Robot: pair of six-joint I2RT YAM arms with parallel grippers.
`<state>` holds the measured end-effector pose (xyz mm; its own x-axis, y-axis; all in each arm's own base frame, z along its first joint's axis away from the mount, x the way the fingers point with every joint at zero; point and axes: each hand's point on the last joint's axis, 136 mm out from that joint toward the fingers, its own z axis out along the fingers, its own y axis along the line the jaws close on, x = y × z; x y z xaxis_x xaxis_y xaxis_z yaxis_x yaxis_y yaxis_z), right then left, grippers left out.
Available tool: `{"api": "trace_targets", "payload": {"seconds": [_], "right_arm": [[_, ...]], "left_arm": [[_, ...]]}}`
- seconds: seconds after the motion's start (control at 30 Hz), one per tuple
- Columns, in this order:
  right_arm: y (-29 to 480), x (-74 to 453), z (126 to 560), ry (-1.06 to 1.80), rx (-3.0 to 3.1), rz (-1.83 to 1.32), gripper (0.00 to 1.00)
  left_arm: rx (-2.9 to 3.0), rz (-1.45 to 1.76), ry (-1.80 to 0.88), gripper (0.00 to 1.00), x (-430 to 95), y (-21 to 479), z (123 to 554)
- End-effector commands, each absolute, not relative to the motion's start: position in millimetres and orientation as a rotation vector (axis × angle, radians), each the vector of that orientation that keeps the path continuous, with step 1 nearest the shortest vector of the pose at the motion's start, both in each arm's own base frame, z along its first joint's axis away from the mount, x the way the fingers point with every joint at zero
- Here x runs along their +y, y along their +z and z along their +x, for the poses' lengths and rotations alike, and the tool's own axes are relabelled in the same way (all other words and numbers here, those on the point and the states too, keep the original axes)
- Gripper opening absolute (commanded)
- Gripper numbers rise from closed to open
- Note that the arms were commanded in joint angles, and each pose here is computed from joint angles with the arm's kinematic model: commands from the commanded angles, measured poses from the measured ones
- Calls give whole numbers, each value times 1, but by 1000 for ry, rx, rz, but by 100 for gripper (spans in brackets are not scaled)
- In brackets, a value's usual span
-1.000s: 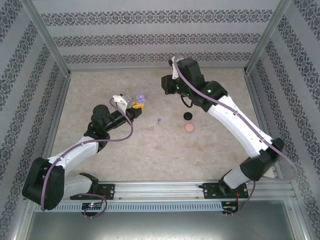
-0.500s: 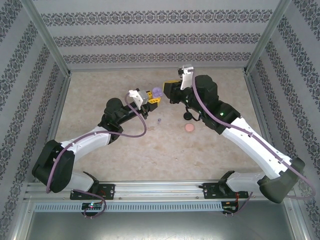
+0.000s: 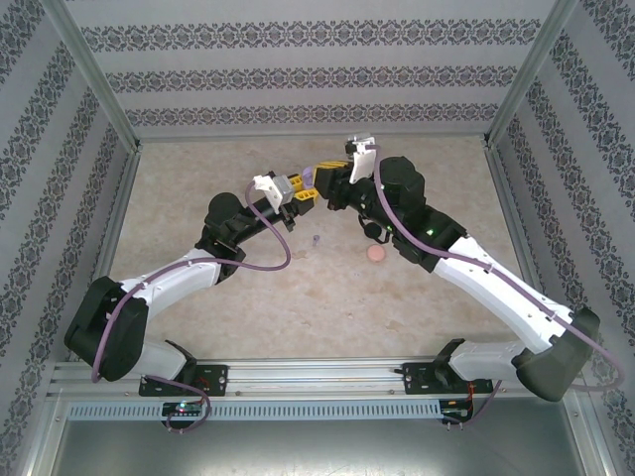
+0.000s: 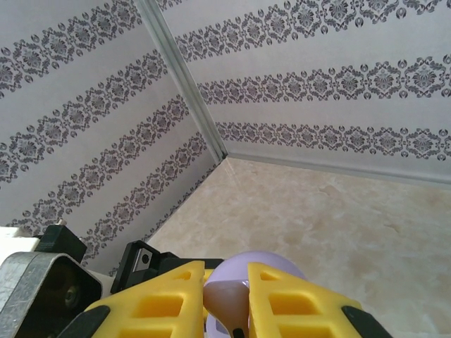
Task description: Insert the wireless bluetooth earbuds into the charging case
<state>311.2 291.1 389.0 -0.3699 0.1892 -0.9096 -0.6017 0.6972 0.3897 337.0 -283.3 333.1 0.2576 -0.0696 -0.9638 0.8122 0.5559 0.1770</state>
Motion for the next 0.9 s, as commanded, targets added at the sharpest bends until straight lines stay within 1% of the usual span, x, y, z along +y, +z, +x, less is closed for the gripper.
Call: {"api": "trace_targets", "payload": {"seconds": [0.0,0.87], "right_arm": [[394,300,310,909,1740,-328,19],[364,303,315,880,1813,-325,16]], "left_arm": [[1059,806,-695,0,-290,357,328],[1043,804,-670,0,-285,367,323]]}}
